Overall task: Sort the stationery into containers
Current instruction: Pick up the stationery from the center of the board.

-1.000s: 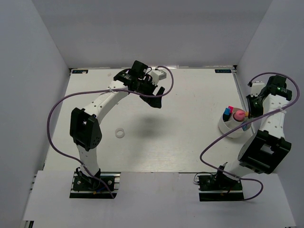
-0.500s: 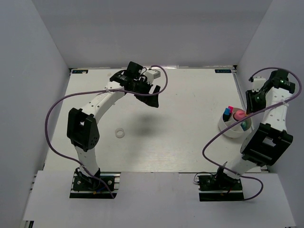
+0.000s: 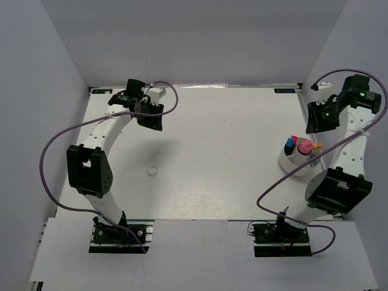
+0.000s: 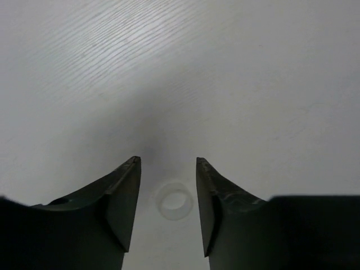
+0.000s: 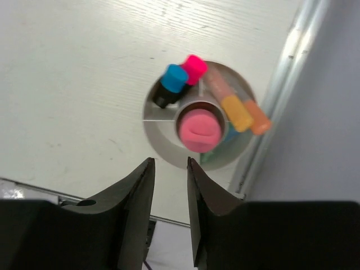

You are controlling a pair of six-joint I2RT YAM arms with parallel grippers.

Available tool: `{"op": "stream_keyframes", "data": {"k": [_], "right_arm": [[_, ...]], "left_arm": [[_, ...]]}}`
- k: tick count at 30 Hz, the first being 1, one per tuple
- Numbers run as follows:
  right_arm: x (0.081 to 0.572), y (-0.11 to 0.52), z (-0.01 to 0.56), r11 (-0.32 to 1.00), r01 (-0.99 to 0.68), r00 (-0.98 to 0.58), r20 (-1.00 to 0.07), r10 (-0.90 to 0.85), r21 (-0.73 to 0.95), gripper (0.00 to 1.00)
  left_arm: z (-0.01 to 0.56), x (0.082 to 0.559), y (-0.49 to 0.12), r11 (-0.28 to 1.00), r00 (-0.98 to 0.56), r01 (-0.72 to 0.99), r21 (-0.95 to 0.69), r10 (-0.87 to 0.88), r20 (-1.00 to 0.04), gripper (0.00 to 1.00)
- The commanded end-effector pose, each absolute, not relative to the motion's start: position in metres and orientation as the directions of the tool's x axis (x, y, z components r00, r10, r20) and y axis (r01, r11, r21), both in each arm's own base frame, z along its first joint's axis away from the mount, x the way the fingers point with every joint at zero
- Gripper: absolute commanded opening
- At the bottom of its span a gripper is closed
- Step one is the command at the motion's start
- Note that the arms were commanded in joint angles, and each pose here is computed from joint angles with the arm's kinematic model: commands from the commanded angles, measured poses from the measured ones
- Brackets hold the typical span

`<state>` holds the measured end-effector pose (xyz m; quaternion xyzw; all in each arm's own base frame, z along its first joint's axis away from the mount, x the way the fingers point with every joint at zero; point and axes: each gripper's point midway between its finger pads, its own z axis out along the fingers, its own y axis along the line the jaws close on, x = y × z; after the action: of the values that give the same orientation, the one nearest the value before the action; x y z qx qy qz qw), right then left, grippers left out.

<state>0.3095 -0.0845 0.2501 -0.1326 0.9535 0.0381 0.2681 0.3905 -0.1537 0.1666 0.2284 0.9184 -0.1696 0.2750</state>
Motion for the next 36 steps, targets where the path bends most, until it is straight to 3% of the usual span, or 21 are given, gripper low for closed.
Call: {"op": "stream_keyframes", "data": {"k": [1,9,15,36], "right_arm": [[0.3,-0.053,0.249,0.936,-0.335,-0.813,-0.535,-0.23,0.106,0.35],[0.302,0.024,0.28,0.808,-0.466,-0.745,-0.653,-0.137,0.362,0.36],[0.292,0.037,0.262,0.773,-0.461,-0.783,-0.609,-0.124,0.435,0.38],[0.297,0.032,0.26,0.791,-0.457,-0.786,-0.602,-0.143,0.408,0.36]], "left_arm": [[0.157,0.376,-0.107,0.856,-0.758,0.502,-0.118,0.371,-0.537,0.52],[0.109,0.328,-0.068,0.843,-0.783,0.531,-0.081,0.452,-0.426,0.42],[0.088,0.307,-0.065,0.82,-0.771,0.566,-0.081,0.491,-0.406,0.52],[0.045,0.29,-0.096,0.787,-0.778,0.593,-0.173,0.503,-0.377,0.51]]}}
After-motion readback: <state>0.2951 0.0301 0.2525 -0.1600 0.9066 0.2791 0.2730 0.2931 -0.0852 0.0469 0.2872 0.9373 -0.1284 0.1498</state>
